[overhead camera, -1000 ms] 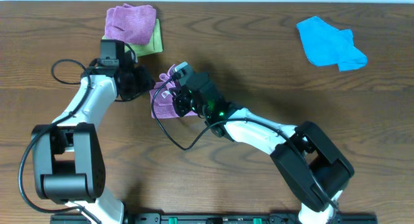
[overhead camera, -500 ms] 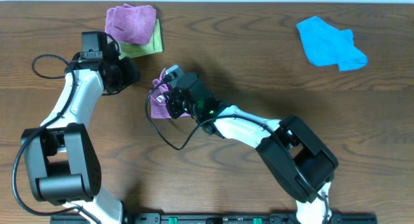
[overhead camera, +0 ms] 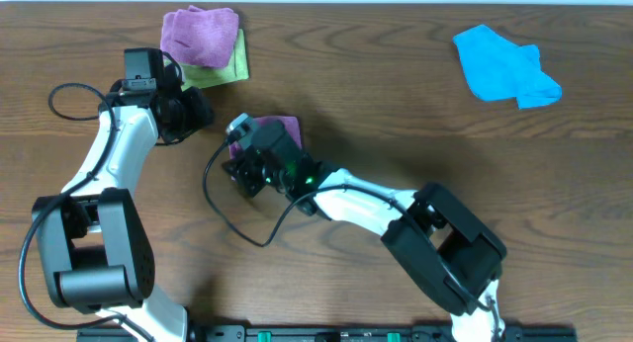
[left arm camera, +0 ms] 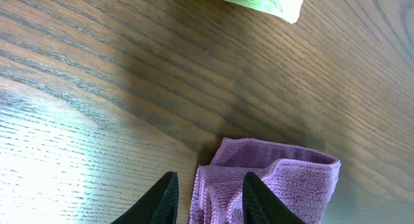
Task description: Fold the cloth
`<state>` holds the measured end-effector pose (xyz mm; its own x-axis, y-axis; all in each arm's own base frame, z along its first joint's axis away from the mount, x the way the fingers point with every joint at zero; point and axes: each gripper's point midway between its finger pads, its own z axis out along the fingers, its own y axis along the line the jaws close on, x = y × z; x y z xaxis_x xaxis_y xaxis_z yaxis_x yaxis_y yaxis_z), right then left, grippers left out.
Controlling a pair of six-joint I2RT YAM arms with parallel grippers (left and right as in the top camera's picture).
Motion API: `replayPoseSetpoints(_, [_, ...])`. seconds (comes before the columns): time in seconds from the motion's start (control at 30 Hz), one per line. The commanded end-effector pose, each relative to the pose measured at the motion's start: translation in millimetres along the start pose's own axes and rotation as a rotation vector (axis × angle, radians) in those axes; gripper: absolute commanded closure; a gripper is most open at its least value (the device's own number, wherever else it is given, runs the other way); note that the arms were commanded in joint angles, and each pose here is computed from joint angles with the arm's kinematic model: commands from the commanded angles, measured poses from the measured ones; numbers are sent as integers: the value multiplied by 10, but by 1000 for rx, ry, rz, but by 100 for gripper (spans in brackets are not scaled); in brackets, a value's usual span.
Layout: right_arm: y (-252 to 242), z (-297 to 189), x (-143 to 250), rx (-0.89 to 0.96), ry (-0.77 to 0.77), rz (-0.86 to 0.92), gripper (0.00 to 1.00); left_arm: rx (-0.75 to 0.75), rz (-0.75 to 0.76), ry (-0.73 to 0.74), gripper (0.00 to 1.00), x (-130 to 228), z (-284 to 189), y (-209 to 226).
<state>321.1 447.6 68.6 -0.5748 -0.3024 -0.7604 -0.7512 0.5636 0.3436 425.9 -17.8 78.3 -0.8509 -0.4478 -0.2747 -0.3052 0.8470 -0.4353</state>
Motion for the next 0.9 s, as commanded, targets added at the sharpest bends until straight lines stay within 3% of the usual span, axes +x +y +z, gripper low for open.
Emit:
replayPoseSetpoints(0.0, [251, 47, 12, -67, 12, 0, 68, 0, 34, -68, 65, -159, -204, -57])
replayPoseSetpoints(0.07, [311, 57, 31, -75, 16, -7, 68, 0, 30, -81, 64, -188, -252, -48])
replayPoseSetpoints(0.13, [330, 49, 20, -78, 13, -9, 68, 0, 21, -95, 55, -224, -306, -16])
replayPoseSetpoints(0.3, [281, -109, -223, -66, -38, -7, 71, -3, 0, -122, 44, -284, -451, 56])
replayPoseSetpoints(0.47, [18, -372, -449, 63, -71, 16, 70, -1, -9, -160, 37, -341, -627, 79])
replayPoseSetpoints(0.7, [-248, -244, -109, 120, 32, 55, 67, 0, -10, -166, 28, -331, -702, 68])
replayPoseSetpoints(0.8, [-316, -128, 38, 127, 56, 86, 73, -3, -13, -158, 27, -310, -698, 76])
replayPoseSetpoints(0.87, [-326, -26, 136, 107, 67, 116, 85, -3, -14, -157, 27, -308, -698, 76])
